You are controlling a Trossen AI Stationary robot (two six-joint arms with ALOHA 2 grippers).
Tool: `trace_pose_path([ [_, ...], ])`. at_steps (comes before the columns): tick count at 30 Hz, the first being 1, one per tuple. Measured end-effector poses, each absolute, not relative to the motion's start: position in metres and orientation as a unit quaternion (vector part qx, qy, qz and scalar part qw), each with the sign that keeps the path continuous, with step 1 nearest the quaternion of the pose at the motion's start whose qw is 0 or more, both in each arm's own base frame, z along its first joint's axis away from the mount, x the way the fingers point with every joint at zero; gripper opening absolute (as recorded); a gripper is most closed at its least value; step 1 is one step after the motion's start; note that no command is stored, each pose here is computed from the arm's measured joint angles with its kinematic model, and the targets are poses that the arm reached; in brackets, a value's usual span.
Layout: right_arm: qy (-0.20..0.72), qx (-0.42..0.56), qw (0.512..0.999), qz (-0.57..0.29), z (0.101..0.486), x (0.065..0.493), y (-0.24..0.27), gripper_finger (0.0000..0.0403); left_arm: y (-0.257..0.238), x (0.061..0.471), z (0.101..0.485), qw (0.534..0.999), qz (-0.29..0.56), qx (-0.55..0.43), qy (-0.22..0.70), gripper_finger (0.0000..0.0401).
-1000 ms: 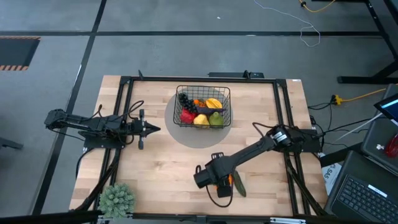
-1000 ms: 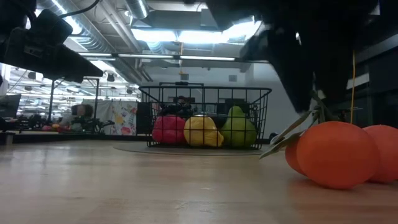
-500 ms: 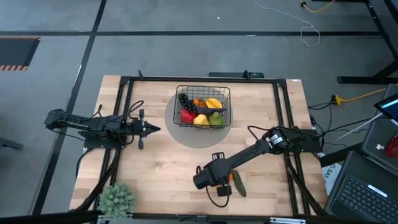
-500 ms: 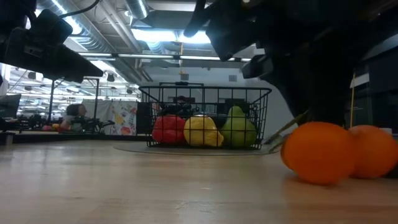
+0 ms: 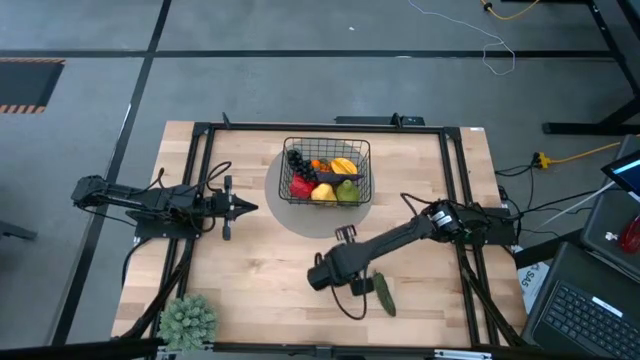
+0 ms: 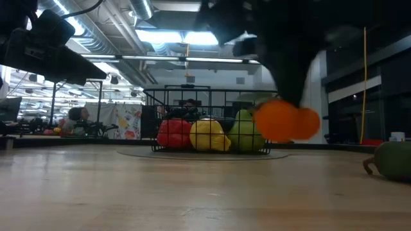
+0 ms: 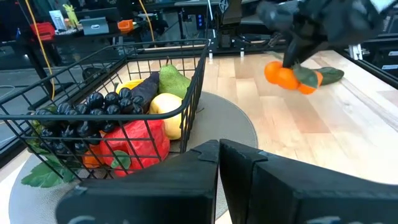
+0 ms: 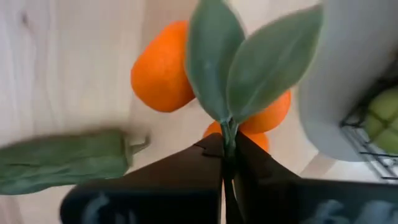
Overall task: Build produce basket
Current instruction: Put the orange tangerines into the black wire basket
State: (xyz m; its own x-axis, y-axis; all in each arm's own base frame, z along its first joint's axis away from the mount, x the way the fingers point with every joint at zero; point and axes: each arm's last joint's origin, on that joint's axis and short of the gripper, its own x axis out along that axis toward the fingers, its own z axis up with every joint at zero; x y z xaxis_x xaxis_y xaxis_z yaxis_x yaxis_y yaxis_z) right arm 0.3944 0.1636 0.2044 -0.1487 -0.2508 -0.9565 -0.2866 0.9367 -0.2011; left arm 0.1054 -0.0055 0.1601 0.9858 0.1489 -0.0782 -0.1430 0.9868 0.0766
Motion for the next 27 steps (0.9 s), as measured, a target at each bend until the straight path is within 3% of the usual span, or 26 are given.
trace_pose_path([
  [7, 0.678, -0.201, 0.707, 0.014, 0.258, 0.413, 0.156, 0.0002, -0.005, 0.105, 0.160, 0.996, 0.073, 0.036, 0.042, 0.0004],
  [12, 0.591, -0.240, 0.767, -0.068, 0.290, 0.421, 0.142, 0.0001, -0.005, 0.105, 0.160, 0.996, 0.073, 0.036, 0.042, 0.0004],
  [21, 0.547, -0.222, 0.779, -0.213, 0.305, 0.431, 0.092, 0.0001, -0.005, 0.105, 0.160, 0.996, 0.073, 0.036, 0.042, 0.0004],
  [27, 0.452, -0.150, 0.804, -0.357, 0.312, 0.448, 0.052, 0.0000, -0.005, 0.105, 0.160, 0.996, 0.073, 0.036, 0.042, 0.0004],
])
